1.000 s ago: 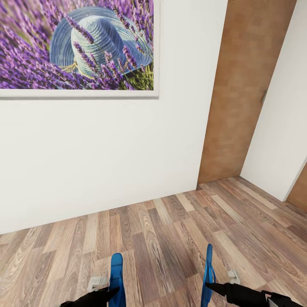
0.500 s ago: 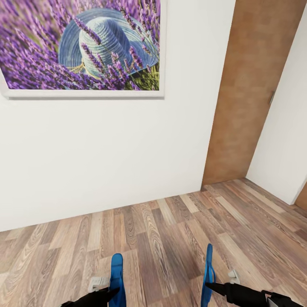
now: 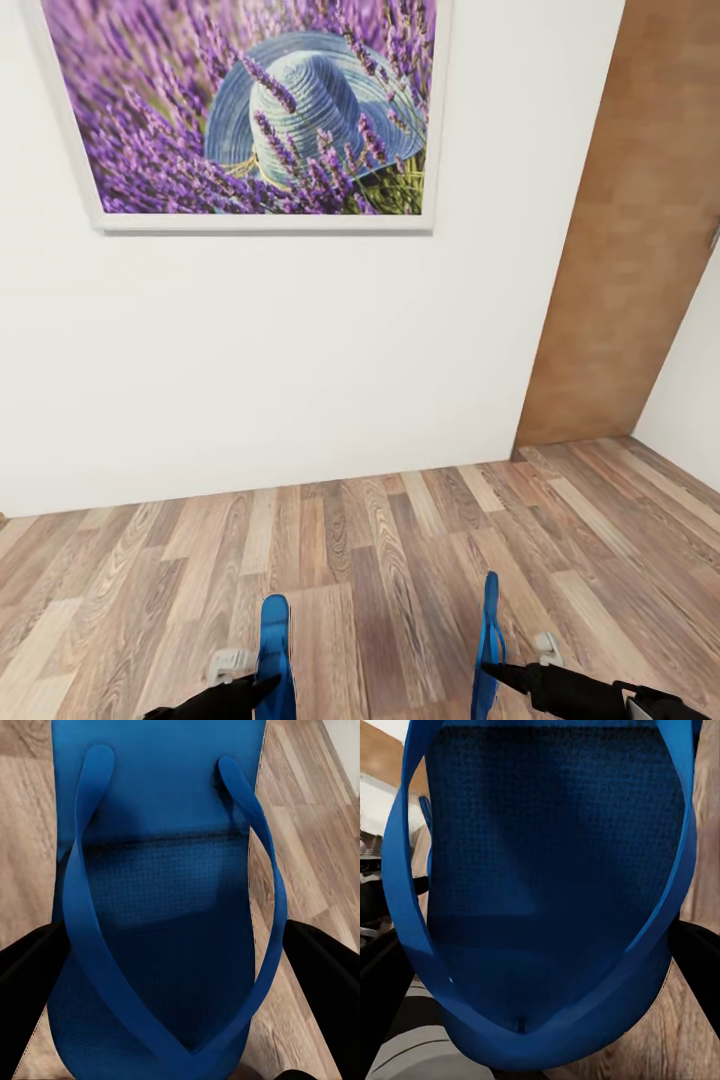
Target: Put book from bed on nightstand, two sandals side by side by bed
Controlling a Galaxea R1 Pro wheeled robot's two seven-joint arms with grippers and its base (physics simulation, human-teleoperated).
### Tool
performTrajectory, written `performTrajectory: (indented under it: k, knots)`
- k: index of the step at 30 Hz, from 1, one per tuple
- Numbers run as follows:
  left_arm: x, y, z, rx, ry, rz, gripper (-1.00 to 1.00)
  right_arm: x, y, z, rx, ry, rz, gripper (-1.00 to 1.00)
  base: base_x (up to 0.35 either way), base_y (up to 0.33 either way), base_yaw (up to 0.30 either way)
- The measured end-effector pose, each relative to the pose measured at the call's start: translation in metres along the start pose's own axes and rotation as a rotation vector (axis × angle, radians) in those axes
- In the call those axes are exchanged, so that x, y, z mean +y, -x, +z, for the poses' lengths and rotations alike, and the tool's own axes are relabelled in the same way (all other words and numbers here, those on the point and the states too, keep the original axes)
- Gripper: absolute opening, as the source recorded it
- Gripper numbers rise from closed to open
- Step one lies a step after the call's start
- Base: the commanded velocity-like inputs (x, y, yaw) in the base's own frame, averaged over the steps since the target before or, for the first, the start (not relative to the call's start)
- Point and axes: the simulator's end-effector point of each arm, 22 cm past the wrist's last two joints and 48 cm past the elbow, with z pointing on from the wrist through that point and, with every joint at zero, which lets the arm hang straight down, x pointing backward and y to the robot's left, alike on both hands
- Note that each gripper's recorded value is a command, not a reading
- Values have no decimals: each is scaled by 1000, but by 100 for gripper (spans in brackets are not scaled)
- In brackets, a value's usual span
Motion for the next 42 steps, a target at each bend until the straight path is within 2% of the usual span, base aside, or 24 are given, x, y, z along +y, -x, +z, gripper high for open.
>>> performTrajectory:
  k: [42]
  knots:
    - [-5,4,-1,-9,-6,3,-100,5,6,-2,-9,4,-18,-100,0,0,270]
